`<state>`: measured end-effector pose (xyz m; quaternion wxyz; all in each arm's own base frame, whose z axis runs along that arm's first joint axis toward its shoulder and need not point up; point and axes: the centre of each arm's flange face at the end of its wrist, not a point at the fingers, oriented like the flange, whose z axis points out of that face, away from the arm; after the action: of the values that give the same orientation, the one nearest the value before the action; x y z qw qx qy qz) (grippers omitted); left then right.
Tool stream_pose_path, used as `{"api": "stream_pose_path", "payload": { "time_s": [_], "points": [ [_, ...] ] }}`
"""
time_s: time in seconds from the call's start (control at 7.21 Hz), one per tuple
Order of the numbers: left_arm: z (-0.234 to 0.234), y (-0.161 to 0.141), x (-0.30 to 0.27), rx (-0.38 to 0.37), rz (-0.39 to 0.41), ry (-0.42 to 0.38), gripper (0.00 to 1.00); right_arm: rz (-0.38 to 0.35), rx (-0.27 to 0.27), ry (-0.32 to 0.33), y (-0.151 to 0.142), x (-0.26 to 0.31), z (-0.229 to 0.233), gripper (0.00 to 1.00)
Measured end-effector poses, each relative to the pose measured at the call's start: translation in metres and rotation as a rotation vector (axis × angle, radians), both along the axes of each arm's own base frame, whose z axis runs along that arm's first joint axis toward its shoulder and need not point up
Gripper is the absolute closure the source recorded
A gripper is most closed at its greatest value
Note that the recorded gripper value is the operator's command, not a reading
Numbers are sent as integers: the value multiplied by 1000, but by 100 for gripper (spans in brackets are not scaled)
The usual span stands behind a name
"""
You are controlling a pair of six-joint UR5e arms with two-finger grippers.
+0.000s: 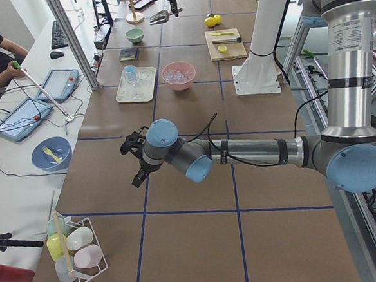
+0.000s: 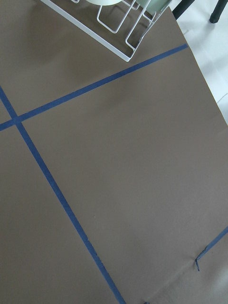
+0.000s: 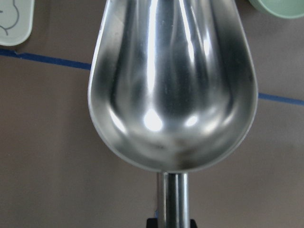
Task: Put ice in cup with scoop
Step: 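Carry the empty scoop back to its spot on the table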
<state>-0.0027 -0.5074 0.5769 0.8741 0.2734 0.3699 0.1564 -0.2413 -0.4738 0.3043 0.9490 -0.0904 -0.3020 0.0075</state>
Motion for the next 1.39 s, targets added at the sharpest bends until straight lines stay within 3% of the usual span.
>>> {"api": "stream_pose_path", "payload": {
  "time_s": [0.42, 0.83, 1.39],
  "points": [
    [3, -1, 0, -9, -2, 0, 0, 108, 22, -44, 56, 0, 92, 100],
    [6, -1, 1, -16, -2, 0, 0, 98, 56, -57, 108, -22, 154, 100],
    [6, -2, 2, -17, -3, -3, 0, 74, 66, -35, 123, -56, 188, 100]
  ]
}}
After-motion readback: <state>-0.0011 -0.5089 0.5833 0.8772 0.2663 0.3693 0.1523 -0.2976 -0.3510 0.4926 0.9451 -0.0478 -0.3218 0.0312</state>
